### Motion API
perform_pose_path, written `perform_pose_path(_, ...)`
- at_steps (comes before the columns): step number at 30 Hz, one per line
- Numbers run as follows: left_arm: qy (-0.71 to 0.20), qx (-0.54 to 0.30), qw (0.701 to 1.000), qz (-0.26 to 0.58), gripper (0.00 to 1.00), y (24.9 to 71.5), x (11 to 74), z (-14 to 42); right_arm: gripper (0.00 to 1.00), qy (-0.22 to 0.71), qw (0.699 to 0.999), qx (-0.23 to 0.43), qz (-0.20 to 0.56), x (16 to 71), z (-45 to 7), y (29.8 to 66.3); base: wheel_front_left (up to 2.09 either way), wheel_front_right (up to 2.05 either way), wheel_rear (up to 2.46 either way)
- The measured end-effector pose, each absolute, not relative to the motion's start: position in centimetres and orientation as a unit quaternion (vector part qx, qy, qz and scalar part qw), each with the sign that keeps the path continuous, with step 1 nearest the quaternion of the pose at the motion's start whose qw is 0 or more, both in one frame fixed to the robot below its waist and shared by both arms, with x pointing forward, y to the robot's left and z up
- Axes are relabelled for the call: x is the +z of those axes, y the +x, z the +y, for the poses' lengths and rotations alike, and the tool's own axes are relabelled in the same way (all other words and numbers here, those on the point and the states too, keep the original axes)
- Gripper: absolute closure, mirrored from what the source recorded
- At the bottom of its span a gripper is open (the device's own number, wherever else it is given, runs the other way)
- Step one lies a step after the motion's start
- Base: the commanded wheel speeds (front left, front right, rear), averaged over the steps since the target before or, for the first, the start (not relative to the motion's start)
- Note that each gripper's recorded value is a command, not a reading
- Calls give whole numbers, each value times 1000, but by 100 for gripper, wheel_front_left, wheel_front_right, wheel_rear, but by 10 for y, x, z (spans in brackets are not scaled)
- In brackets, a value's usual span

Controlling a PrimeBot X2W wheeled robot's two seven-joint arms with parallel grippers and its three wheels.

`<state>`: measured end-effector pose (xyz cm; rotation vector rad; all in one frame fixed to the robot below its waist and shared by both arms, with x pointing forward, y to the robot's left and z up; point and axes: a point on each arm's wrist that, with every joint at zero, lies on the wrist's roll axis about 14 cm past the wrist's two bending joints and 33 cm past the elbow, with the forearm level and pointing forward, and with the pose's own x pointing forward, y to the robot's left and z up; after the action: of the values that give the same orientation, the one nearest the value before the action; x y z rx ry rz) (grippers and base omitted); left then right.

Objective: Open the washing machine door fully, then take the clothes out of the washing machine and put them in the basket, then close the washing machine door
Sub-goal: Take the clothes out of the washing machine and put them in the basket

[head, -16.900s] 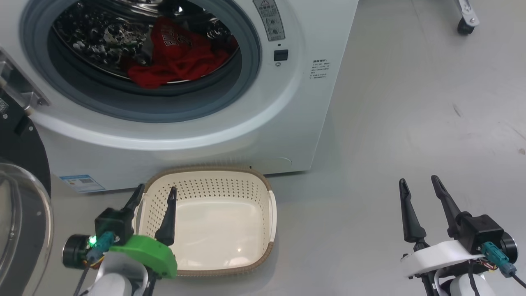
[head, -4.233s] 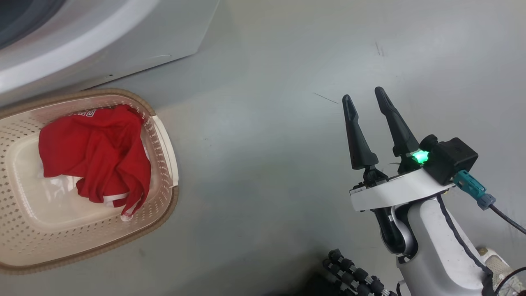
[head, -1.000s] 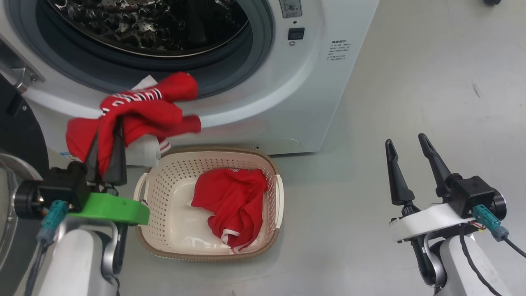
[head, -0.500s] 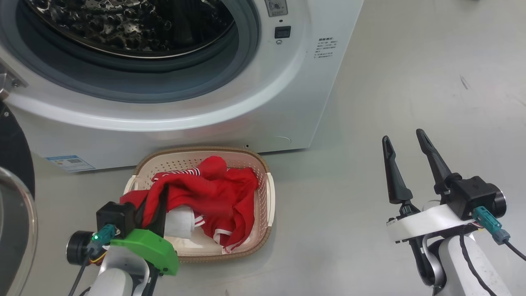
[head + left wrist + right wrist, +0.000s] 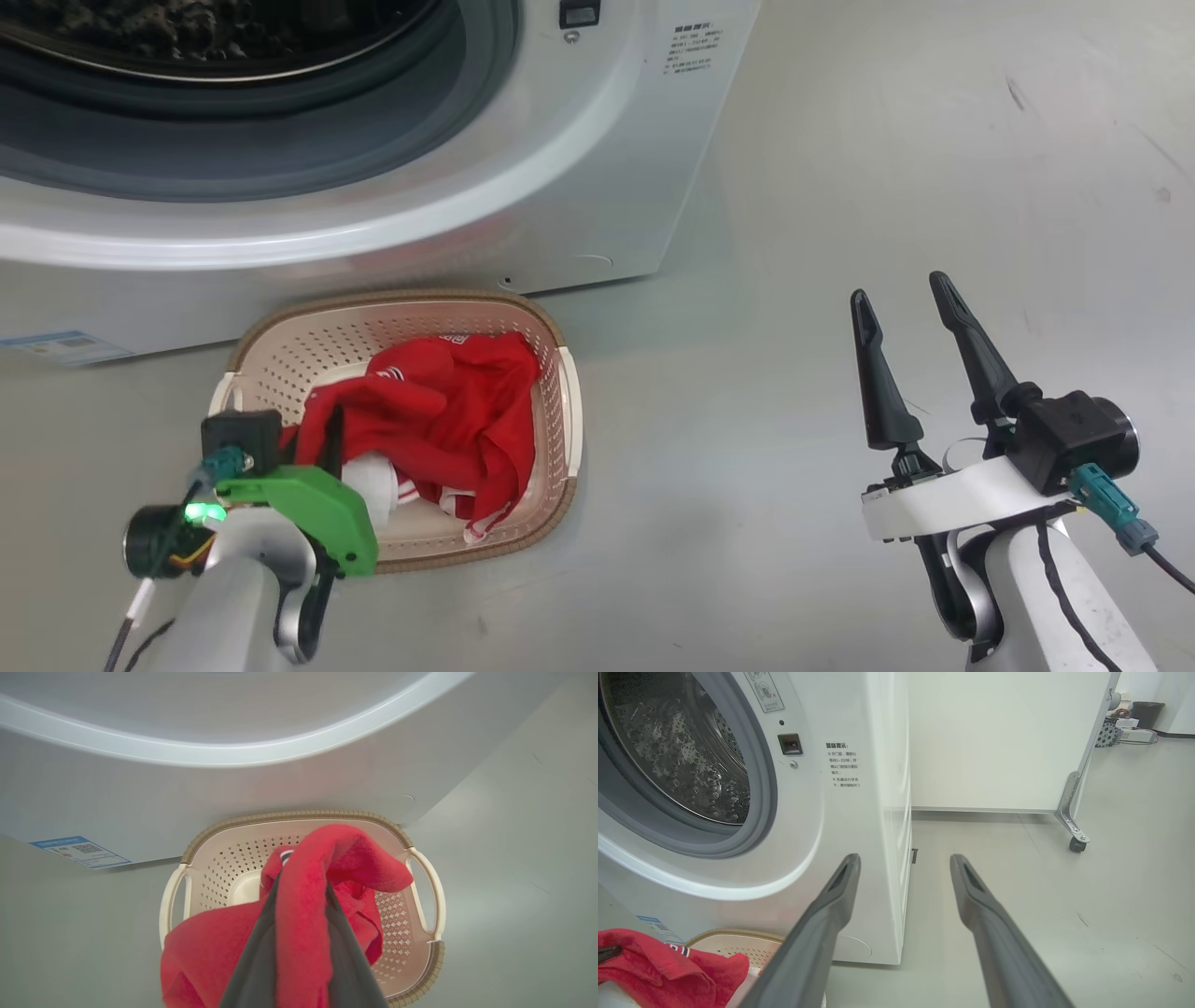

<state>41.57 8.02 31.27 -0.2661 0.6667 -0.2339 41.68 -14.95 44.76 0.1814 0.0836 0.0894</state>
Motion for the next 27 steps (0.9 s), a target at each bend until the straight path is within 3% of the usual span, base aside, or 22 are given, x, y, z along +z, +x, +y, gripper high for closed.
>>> perform_pose_path(8, -119, -125, 919, 353, 100, 455, 287, 65, 0, 92, 994, 36, 56, 433, -154, 426, 0, 0, 0)
perform_pose_path(16, -98, -118, 876, 458, 100, 438, 223, 61, 0, 88, 993, 23, 79, 412, -161, 431, 0, 0, 0)
perform_pose_path(27, -96, -123, 836, 527, 100, 423, 166, 49, 0, 76, 991, 1, 113, 382, -176, 437, 0, 0, 0)
